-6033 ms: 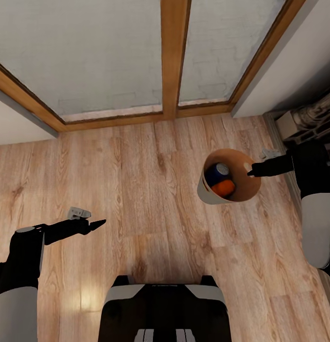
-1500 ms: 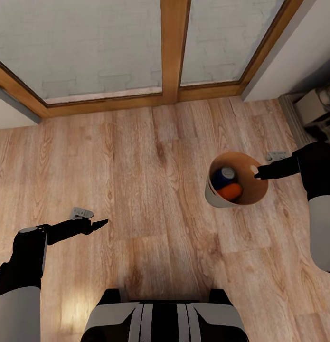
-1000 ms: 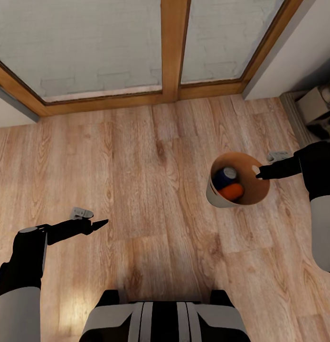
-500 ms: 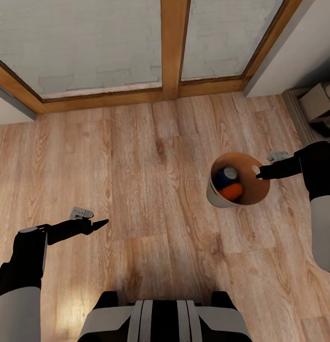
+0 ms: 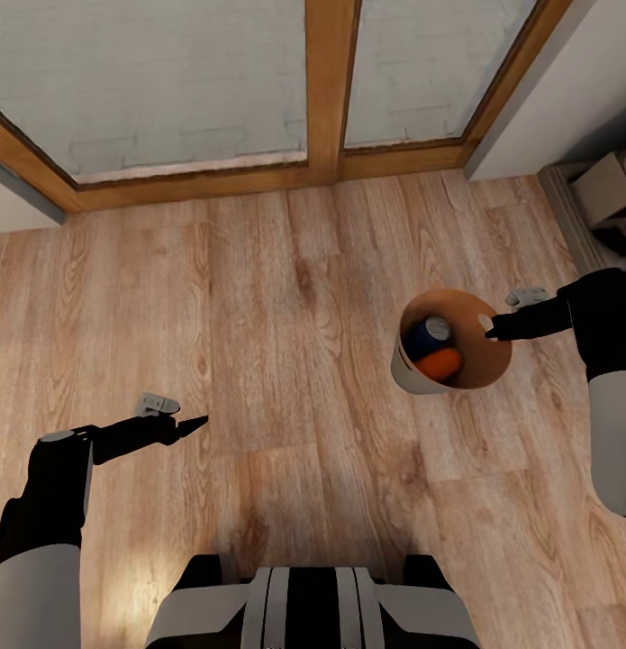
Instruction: Put the three can of soda from the living room inside the tash can in the kitchen.
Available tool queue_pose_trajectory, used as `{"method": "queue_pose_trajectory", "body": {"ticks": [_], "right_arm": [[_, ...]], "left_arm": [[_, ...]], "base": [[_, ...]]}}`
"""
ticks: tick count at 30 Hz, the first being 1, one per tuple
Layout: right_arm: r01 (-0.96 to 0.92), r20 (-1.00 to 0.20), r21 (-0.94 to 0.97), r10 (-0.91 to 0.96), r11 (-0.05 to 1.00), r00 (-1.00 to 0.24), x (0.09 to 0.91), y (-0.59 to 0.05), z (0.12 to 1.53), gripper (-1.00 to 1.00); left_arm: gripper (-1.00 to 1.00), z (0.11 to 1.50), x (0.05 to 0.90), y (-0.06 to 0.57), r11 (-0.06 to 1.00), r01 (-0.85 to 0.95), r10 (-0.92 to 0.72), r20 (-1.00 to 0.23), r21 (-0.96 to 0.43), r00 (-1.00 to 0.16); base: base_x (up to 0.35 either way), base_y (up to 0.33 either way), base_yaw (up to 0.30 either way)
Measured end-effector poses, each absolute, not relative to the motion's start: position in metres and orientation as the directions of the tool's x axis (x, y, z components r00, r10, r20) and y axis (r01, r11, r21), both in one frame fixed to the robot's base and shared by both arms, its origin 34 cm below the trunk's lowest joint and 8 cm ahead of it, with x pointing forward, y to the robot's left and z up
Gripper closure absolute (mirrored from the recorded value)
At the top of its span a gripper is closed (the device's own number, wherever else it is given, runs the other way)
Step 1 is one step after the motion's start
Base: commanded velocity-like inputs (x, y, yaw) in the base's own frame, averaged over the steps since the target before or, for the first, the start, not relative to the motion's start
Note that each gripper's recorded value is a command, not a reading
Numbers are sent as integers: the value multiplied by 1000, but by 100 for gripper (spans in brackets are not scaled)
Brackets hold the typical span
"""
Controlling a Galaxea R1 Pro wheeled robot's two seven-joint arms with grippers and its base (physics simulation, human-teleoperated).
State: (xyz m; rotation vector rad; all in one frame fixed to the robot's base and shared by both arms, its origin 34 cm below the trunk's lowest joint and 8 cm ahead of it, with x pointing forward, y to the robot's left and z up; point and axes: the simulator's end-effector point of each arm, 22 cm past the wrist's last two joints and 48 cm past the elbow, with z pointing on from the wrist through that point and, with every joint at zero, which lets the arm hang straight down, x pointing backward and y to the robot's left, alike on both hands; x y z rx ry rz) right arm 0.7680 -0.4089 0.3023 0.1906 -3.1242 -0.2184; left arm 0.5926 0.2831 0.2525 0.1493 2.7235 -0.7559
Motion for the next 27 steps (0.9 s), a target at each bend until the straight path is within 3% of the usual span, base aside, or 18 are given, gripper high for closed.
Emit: {"method": "queue_pose_trajectory", "body": {"ticks": [27], "right_arm": [[-117, 16, 137, -121, 984, -993, 748, -411, 261, 100]], "left_arm": [[-100, 219, 586, 283, 854, 182, 16, -324, -488, -946]], "base": [[0, 0, 0]]}}
